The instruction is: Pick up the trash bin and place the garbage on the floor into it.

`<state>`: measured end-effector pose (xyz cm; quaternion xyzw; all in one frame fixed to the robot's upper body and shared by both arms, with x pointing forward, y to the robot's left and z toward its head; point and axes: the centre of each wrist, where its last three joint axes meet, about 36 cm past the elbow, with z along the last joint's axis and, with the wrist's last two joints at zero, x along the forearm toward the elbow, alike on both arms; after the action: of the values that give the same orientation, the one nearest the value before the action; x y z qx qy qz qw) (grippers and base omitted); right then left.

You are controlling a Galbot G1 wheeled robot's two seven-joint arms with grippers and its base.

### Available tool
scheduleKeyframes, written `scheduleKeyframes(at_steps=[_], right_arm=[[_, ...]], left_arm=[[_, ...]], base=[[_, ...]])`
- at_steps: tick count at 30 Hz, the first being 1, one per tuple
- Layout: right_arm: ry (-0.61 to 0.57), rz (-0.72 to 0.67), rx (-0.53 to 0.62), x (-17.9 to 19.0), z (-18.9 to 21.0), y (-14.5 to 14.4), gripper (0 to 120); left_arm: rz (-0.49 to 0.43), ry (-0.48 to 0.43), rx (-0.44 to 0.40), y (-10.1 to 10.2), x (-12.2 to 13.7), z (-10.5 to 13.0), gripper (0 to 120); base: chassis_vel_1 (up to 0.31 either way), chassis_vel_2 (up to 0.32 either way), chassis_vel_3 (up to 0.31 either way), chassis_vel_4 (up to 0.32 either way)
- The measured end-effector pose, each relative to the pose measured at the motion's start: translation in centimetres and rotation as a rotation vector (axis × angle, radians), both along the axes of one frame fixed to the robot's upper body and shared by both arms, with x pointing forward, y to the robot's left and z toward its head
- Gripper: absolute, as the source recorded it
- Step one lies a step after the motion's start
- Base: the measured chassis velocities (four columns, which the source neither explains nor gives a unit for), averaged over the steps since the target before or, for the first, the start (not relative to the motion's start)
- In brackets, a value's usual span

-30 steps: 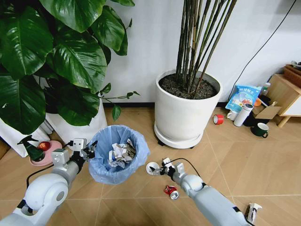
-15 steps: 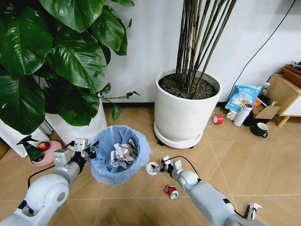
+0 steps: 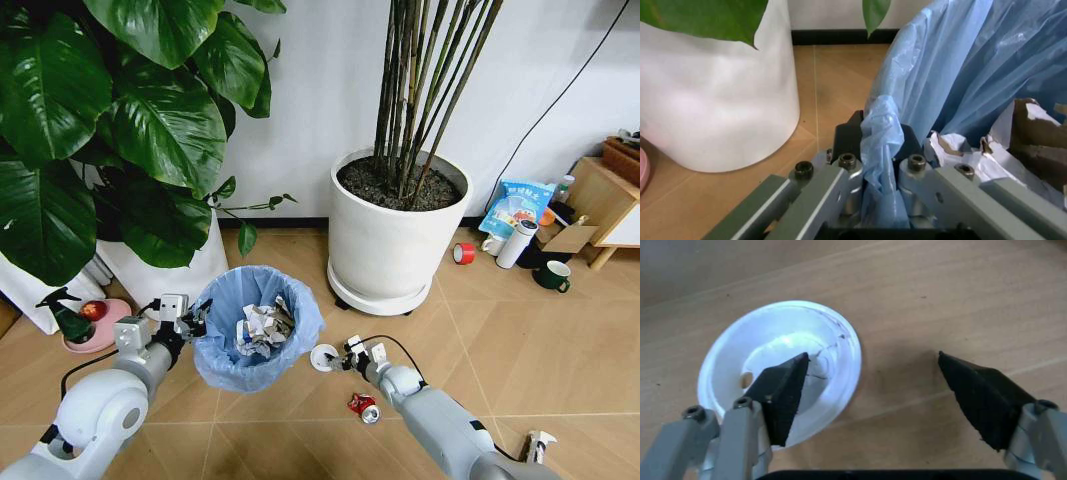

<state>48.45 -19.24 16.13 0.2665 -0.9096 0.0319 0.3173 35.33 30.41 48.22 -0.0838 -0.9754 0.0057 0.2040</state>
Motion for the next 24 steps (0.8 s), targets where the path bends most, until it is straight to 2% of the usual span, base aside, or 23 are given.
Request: scheduleKeyframes(at_steps=[9,16,21,23,24], right_arm=[[0.006,0.0,0.009,-0.09,-0.12,-0.06,60],[0.008,0.007,0.017,-0.13,-0.15,0.26,57],[0.013,0.014,0.022,-0.26,-0.26,0.33,45],[0.019,0.021,0.025,-0.44,-0.39,0.23,35],[0.019,0.021,0.025,-0.44,-0.39,0.23,35]], left_arm=[[-0.004,-0.002,-0.001,-0.14,-0.06,0.0,1],[-0.006,-0.006,-0.001,-0.19,-0.17,0.17,1],[-0.006,-0.008,-0.001,-0.22,-0.37,0.23,1],[-0.008,-0.009,-0.001,-0.28,-0.49,0.27,1],[-0.008,-0.009,-0.001,-0.28,-0.49,0.27,1]], base=[[0.0,0.0,0.0,0.0],[0.0,0.0,0.0,0.0],[0.0,0.0,0.0,0.0],[0.0,0.0,0.0,0.0],[0.0,0.0,0.0,0.0]])
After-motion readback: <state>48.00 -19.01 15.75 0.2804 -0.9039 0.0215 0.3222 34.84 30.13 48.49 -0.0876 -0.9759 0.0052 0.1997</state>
